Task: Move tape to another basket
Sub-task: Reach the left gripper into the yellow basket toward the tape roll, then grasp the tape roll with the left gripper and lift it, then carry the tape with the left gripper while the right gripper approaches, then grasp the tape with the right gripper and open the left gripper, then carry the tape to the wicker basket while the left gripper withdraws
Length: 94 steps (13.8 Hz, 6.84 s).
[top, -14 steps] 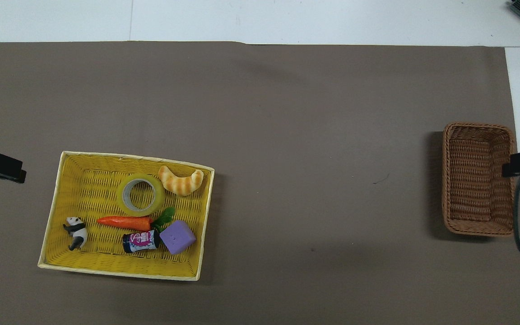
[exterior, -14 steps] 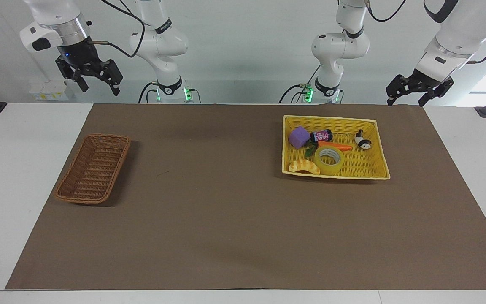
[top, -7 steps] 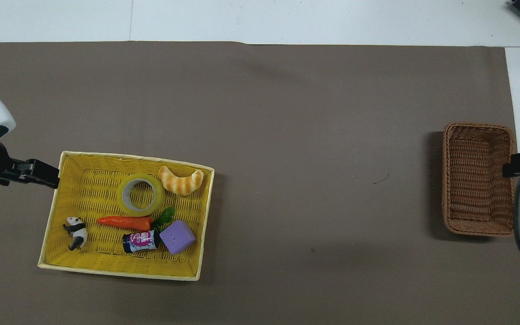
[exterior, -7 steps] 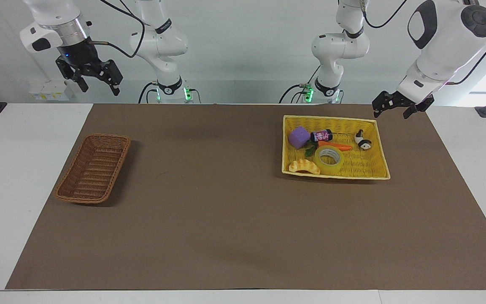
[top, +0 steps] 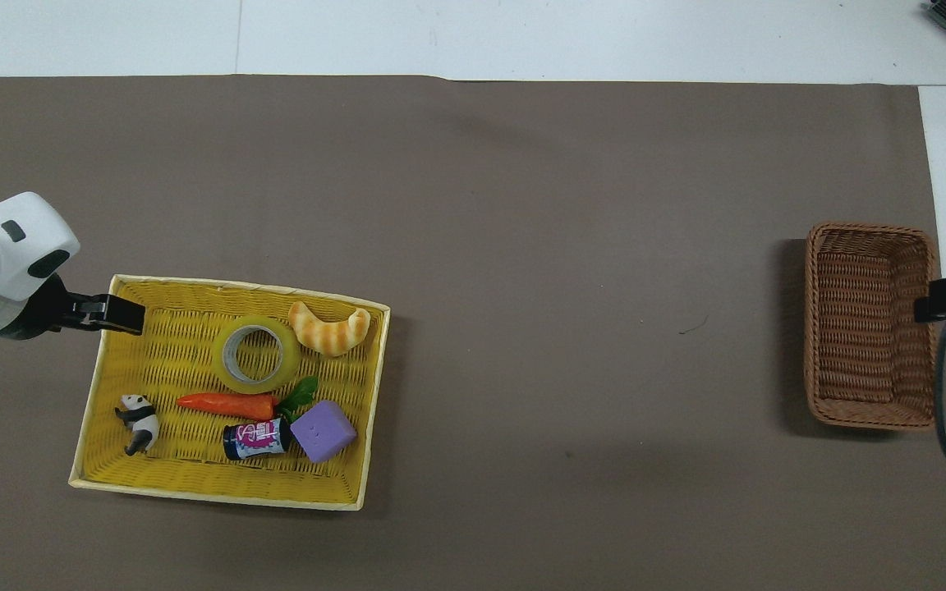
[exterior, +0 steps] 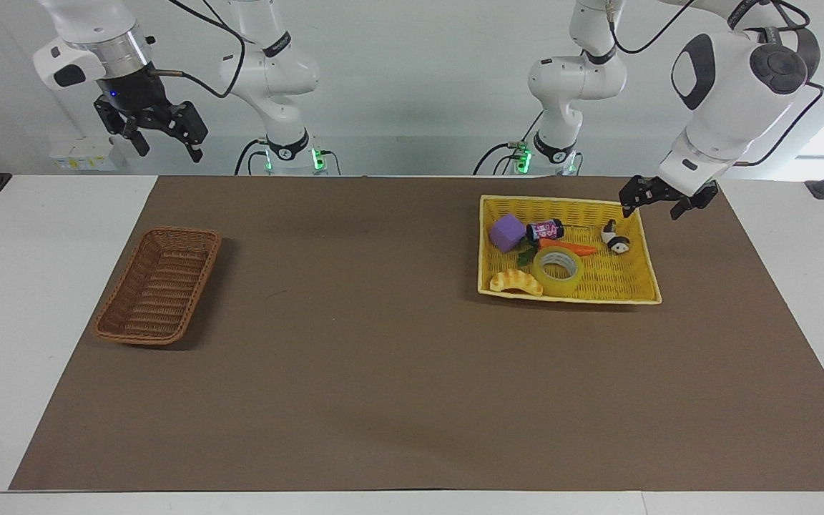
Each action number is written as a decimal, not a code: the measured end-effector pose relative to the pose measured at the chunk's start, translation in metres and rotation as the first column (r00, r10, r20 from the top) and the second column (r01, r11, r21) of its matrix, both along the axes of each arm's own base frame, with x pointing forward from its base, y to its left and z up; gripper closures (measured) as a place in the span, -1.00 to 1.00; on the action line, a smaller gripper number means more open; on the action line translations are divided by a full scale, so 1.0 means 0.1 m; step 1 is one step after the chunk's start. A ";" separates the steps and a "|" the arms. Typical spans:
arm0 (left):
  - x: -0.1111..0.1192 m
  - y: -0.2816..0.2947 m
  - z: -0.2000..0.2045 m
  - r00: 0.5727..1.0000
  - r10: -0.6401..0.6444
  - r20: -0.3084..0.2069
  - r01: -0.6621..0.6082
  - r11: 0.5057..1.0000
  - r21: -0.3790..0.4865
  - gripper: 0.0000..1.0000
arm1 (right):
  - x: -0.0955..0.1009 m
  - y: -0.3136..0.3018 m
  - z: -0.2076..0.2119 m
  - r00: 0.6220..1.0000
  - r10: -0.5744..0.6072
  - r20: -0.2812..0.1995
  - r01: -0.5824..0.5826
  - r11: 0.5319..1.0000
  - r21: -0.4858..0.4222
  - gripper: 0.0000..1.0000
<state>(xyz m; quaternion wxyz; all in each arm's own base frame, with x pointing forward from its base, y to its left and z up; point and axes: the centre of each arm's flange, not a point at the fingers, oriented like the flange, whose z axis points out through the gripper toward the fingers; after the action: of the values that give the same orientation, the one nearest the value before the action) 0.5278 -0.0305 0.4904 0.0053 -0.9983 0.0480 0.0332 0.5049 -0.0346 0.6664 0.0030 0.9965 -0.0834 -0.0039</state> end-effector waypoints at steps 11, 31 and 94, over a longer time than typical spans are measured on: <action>-0.60 -0.75 -1.84 0.996 0.088 0.016 -0.088 0.996 -0.001 -1.00 | 0.00 -0.03 0.00 1.000 -0.005 0.000 0.005 1.000 0.000 -1.00; 0.21 -0.57 -0.38 0.970 0.208 -0.124 -0.217 0.974 -0.062 0.55 | -0.02 0.08 -0.03 1.000 0.008 -0.005 -0.008 0.998 0.063 -1.00; 0.16 -1.96 0.58 0.966 0.258 0.012 -0.243 0.922 -0.302 -1.00 | 0.20 -1.21 -2.15 0.919 0.392 0.044 -0.394 0.918 0.053 1.00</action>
<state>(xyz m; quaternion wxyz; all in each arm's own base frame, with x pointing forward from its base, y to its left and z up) 0.5442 -0.2262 0.5488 -0.1484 -0.9860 -0.0758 0.0003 0.5247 -0.1560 0.4513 -0.0278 0.9925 0.1182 0.0106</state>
